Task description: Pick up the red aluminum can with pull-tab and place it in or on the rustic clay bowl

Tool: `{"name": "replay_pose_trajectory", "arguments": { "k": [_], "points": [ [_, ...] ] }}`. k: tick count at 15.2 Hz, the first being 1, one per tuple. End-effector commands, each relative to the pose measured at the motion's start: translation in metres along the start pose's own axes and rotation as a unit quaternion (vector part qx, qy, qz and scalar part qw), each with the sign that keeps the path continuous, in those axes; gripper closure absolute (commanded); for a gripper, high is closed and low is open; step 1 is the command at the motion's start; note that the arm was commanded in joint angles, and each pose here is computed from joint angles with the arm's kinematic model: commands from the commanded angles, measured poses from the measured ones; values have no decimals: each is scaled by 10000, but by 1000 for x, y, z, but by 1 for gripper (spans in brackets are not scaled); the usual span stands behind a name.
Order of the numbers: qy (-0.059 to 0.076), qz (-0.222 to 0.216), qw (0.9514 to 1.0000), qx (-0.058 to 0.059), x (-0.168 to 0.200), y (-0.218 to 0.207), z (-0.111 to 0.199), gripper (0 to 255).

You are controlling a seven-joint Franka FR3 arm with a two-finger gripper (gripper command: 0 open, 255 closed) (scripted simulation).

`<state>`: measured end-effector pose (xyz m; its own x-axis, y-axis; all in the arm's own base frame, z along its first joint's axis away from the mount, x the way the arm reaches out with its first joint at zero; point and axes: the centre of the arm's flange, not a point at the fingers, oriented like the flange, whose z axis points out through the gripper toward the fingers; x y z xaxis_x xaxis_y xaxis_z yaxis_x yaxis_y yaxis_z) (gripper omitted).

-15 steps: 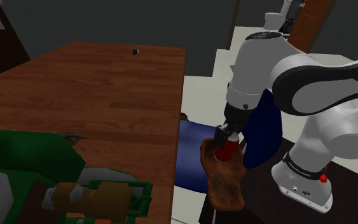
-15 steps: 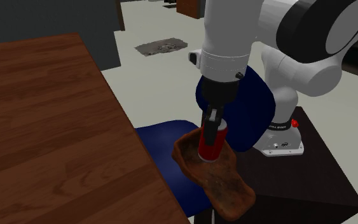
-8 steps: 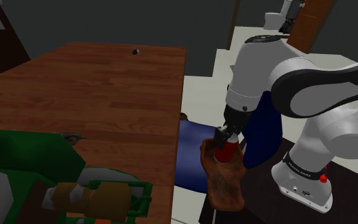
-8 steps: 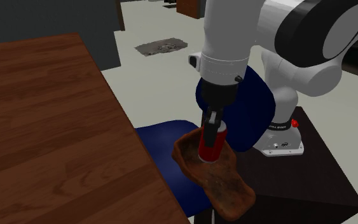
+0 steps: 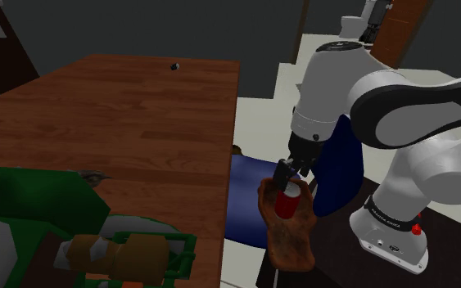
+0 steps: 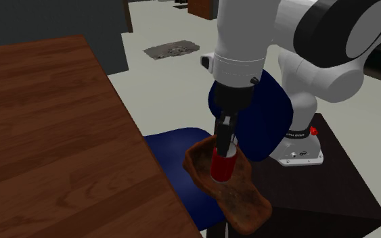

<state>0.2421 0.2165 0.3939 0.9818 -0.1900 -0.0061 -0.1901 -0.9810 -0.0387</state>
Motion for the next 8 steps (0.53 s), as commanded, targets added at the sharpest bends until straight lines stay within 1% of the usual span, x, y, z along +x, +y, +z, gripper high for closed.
{"name": "replay_pose_trajectory", "arguments": {
  "k": [1,3,8],
  "points": [
    [-3,0,10000,-3,0,1,-20,0],
    [-3,0,10000,-3,0,1,-44,0],
    [-3,0,10000,-3,0,1,-44,0]
  ]
}}
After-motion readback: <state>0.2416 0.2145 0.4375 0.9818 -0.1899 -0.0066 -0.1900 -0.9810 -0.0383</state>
